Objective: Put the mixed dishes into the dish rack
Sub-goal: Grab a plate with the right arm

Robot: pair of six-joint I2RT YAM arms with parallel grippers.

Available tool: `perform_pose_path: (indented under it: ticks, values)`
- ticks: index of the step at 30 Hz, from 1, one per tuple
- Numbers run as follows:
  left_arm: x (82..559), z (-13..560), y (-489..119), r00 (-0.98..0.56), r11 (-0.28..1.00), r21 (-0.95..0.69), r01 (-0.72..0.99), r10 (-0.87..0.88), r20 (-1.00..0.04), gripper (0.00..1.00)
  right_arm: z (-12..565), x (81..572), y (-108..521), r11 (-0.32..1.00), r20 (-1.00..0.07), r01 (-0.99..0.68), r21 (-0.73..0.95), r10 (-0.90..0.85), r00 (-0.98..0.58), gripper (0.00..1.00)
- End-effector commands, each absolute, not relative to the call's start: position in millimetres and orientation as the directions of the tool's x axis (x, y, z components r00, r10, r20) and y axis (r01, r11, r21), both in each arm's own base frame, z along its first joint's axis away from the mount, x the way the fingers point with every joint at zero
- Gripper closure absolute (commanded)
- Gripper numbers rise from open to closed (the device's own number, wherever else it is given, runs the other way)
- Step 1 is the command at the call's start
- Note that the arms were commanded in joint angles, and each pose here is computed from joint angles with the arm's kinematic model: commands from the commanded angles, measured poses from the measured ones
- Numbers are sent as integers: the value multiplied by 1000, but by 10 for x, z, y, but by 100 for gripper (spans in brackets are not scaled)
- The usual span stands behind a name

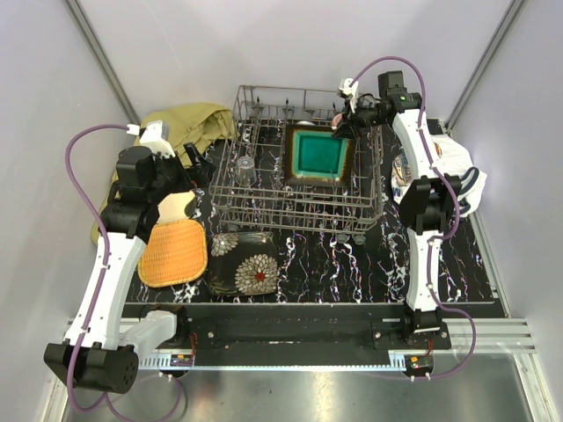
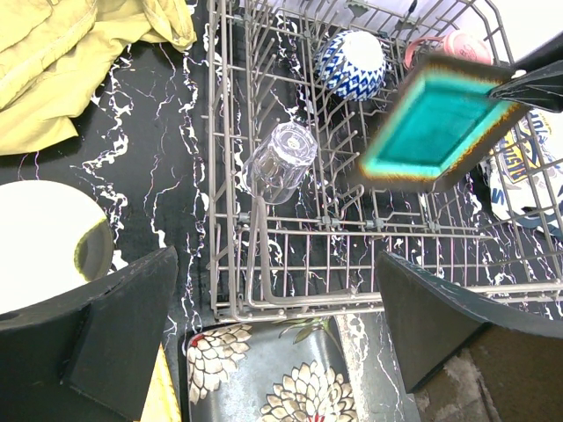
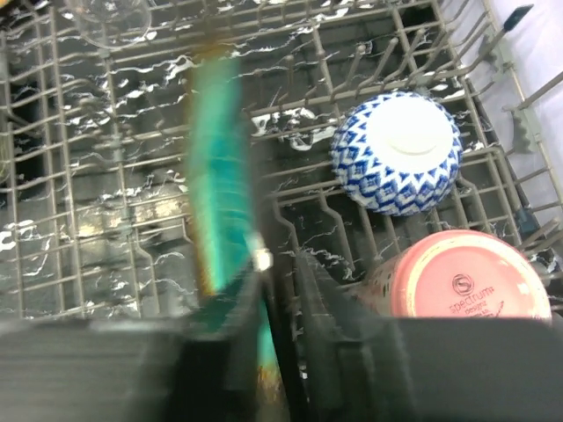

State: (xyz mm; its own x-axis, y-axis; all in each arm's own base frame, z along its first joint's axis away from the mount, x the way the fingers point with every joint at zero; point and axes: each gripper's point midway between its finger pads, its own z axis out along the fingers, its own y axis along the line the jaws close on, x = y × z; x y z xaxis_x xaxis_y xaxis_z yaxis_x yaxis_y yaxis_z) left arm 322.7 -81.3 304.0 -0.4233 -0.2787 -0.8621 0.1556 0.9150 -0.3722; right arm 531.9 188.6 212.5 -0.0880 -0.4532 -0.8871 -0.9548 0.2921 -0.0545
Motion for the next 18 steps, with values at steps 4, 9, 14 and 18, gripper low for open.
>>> perform_pose_path:
  ticks: [4,9,14,18]
  values:
    - [3197,3328,-803,-347,914,-359,191,-279,-895,1,2488,5160,1895,301,-889,-948,-102,-455,-49,100]
    - [3170,3368,-798,-338,913,-359,194,-282,-898,1,2648,5119,1896,286,-894,-948,-142,-449,-2,100]
    - [3147,3385,-809,-338,909,-366,199,-287,-896,1,2943,5088,1875,279,-889,-933,-228,-451,82,100]
    - [3134,3413,-819,-335,907,-368,206,-288,-897,1,3328,5028,1856,273,-876,-905,-328,-447,182,100]
